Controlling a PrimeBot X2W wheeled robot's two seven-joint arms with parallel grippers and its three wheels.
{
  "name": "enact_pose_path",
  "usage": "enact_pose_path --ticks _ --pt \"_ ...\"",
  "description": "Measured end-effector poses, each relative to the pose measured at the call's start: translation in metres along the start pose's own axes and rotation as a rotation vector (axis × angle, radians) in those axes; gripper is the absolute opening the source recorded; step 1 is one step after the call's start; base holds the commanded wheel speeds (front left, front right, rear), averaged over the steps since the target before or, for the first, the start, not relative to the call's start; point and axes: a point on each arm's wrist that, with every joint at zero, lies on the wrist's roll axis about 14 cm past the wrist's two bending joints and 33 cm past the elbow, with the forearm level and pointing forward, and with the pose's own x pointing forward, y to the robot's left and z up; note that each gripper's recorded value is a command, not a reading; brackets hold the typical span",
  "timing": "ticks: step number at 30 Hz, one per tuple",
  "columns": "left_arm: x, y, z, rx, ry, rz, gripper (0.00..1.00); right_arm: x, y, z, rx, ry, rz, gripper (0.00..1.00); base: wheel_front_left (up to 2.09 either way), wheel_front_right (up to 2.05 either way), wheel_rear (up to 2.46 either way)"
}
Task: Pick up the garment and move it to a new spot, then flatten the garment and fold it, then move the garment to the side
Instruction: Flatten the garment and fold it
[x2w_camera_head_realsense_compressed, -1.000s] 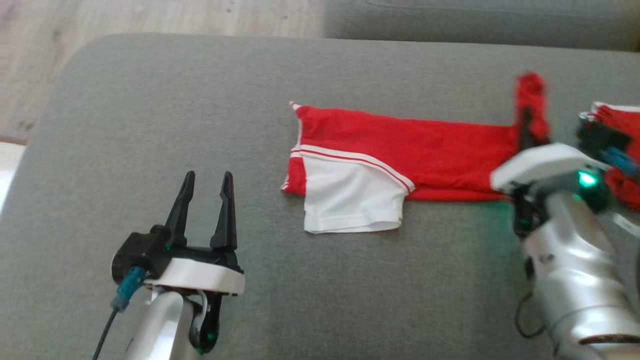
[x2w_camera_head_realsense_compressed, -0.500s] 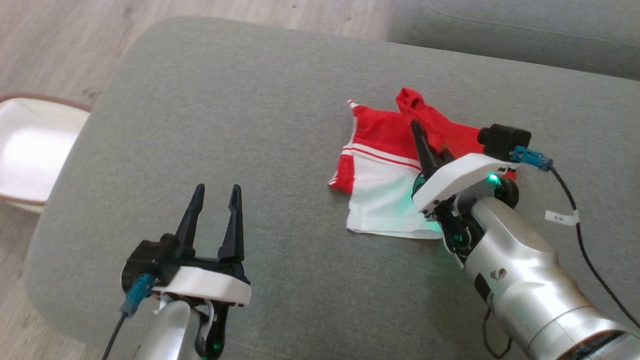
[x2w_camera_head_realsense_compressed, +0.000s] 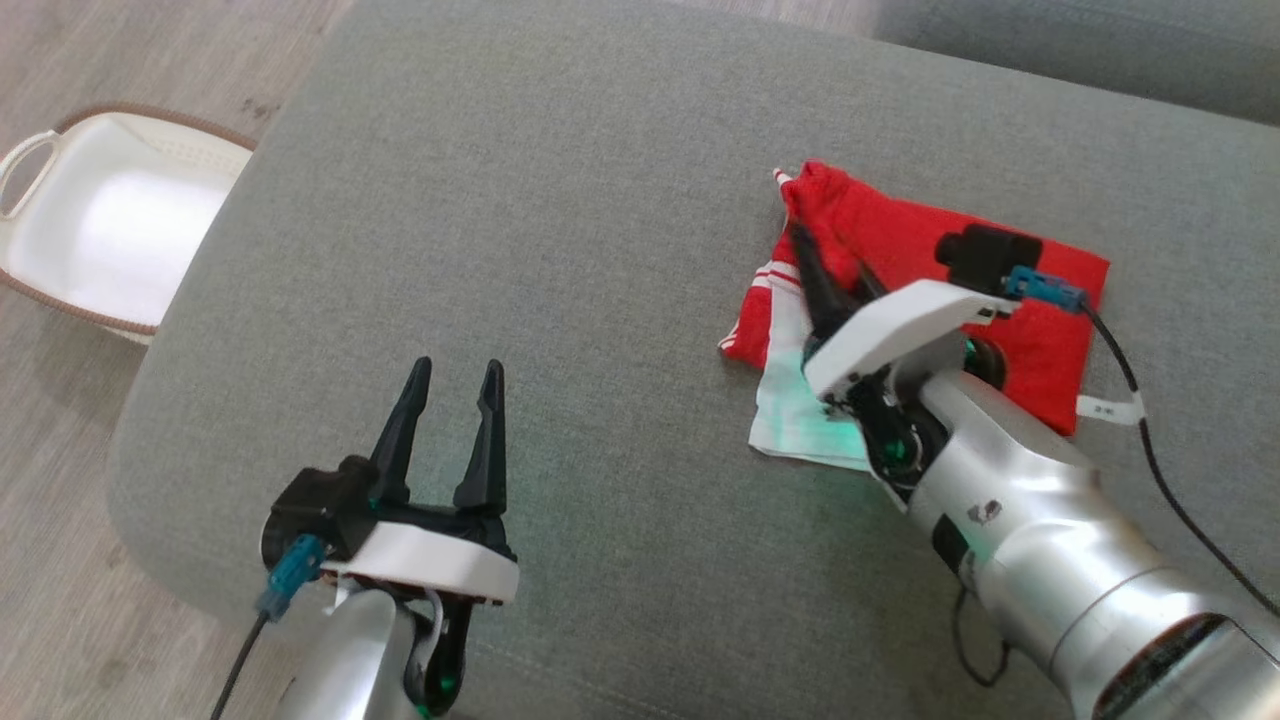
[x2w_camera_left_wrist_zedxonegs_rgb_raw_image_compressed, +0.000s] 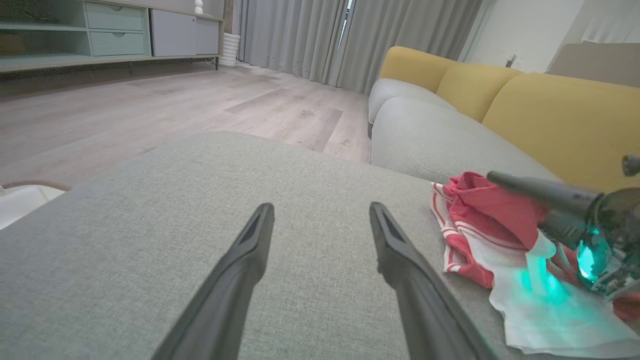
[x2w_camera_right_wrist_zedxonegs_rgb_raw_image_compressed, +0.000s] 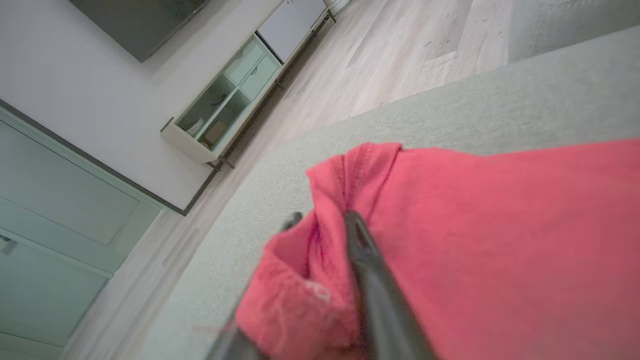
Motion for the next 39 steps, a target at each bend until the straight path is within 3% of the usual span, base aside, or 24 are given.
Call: enact_pose_path --ticks 5,10,21,27,30,39 --pt "0.003 -0.001 -0.002 -0.003 0.004 -0.003 1.00 0.002 0.017 0.019 0.120 -0.067 0.044 1.00 0.00 0.00 0.00" --pt "0.012 -0.012 0.005 -0.012 -0.020 -0.037 1.00 -0.010 0.002 0.049 0.125 -0.154 0.004 1.00 0.00 0.00 0.00" --pt "0.040 -0.063 0.028 -0.044 -0.097 -0.187 1.00 -0.078 -0.071 0.123 -0.197 -0.354 -0.226 1.00 0.00 0.00 0.00" --pt "0.050 -0.098 0.029 -0.055 -0.105 -0.285 1.00 -0.149 -0.123 0.107 -0.377 -0.366 -0.421 1.00 0.00 0.00 0.00" --pt "0.054 -0.106 0.028 -0.019 -0.106 -0.309 1.00 -0.173 -0.131 0.102 -0.460 -0.369 -0.475 1.00 0.00 0.00 0.00" --pt "0.050 -0.116 0.022 -0.023 -0.094 -0.341 1.00 -0.229 -0.139 0.100 -0.455 -0.464 -0.579 1.00 0.00 0.00 0.00"
